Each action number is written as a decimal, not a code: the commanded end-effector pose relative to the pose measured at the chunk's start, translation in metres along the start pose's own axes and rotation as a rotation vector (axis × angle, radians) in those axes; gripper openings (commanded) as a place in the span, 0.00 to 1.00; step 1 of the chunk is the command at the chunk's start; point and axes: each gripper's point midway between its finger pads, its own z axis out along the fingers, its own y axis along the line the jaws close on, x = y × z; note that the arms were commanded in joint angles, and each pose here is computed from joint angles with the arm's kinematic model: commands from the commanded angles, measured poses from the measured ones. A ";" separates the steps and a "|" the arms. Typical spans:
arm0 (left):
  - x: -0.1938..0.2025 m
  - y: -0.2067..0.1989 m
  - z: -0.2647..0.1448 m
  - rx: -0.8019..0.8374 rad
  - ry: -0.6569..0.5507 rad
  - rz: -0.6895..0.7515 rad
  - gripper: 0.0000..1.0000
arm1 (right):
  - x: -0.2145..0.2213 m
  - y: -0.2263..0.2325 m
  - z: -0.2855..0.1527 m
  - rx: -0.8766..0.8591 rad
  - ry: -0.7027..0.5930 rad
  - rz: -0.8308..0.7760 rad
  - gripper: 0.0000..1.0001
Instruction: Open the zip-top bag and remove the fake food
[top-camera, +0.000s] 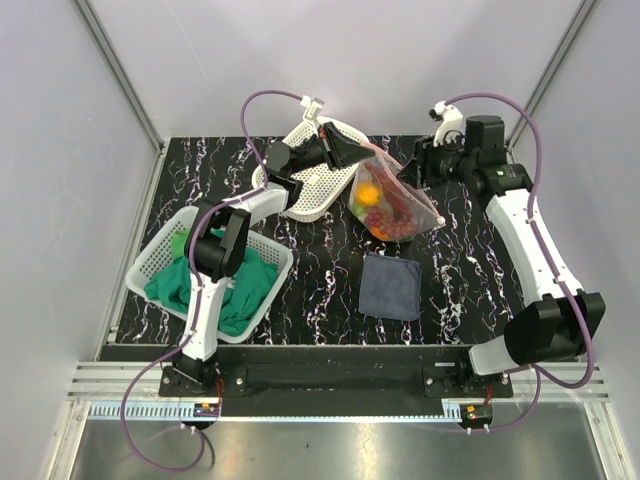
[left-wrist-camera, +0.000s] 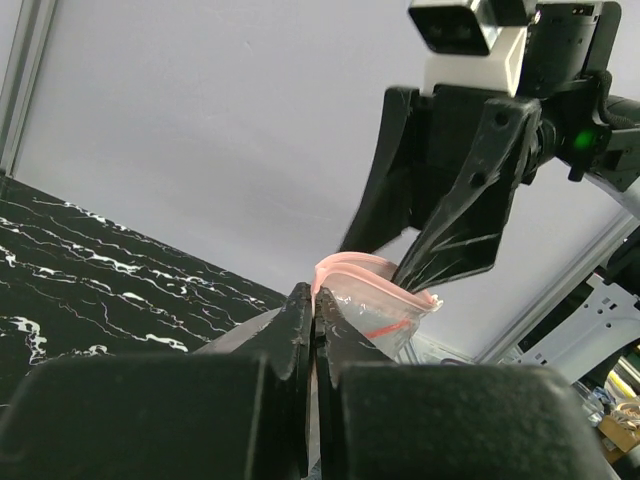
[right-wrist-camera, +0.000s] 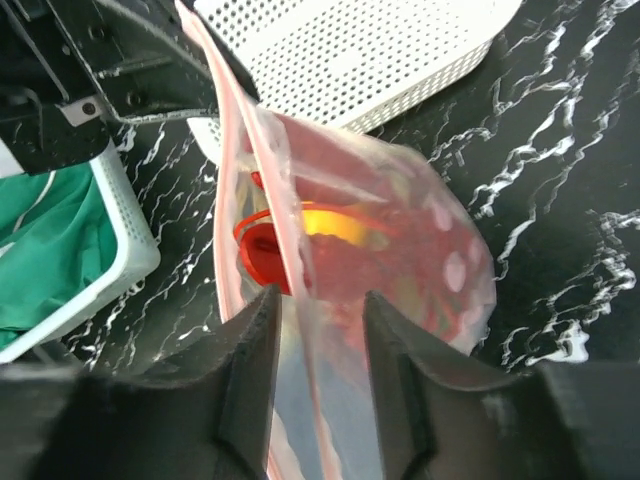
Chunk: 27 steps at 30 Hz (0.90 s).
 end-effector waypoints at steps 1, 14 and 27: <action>-0.021 -0.028 0.011 0.089 -0.023 0.115 0.00 | -0.003 -0.004 0.005 0.041 0.003 -0.022 0.38; -0.031 -0.019 0.003 -0.260 0.033 0.044 0.75 | -0.024 -0.013 -0.014 0.178 -0.082 0.052 0.00; -0.007 -0.076 -0.007 -0.659 0.169 0.059 0.70 | -0.041 -0.015 -0.023 0.293 -0.193 0.122 0.00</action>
